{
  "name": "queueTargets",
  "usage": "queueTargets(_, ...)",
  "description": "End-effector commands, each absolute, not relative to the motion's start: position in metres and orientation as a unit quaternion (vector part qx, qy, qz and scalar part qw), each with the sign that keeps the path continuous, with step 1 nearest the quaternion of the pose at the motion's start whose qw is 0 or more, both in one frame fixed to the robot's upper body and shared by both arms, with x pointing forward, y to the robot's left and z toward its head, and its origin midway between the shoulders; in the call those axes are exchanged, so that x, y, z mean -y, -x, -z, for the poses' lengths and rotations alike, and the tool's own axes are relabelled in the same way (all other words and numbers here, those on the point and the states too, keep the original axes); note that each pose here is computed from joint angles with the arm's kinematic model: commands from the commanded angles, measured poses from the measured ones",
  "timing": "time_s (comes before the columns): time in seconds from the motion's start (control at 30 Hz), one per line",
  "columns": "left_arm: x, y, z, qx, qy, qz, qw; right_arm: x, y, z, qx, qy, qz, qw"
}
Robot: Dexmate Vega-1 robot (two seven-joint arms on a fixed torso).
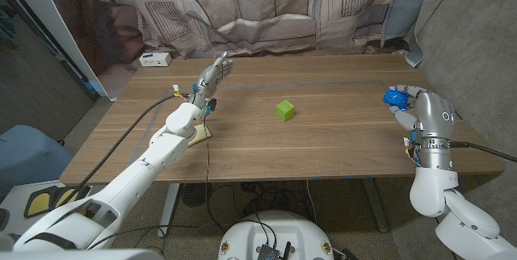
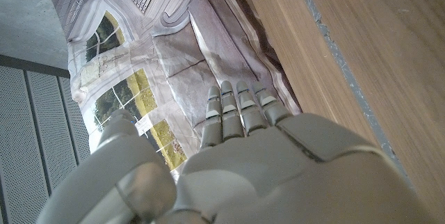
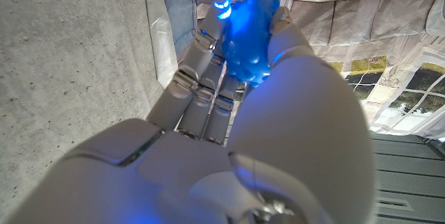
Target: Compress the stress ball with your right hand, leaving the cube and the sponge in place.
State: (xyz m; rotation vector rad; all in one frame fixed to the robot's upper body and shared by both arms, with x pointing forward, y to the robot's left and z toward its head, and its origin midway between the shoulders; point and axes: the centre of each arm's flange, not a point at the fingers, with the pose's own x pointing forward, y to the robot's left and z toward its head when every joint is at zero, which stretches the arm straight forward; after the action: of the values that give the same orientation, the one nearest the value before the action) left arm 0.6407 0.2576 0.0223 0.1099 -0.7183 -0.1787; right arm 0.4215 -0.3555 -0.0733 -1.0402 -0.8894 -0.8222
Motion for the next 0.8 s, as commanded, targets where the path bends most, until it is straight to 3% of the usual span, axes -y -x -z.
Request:
queueTargets(0.03,-0.2555,-0.6419,-0.0220,0.349,-0.054,0.090,0.931,0.3554,-0.4187,0.0739,0.383,0.472,0.380,0.697)
queueTargets(0.8,-0.2538,-0.6415,-0.0177,0.346,-0.050,0.087,0.933,0.3613,-0.4171,0.0758,0.372,0.480,0.369,0.703)
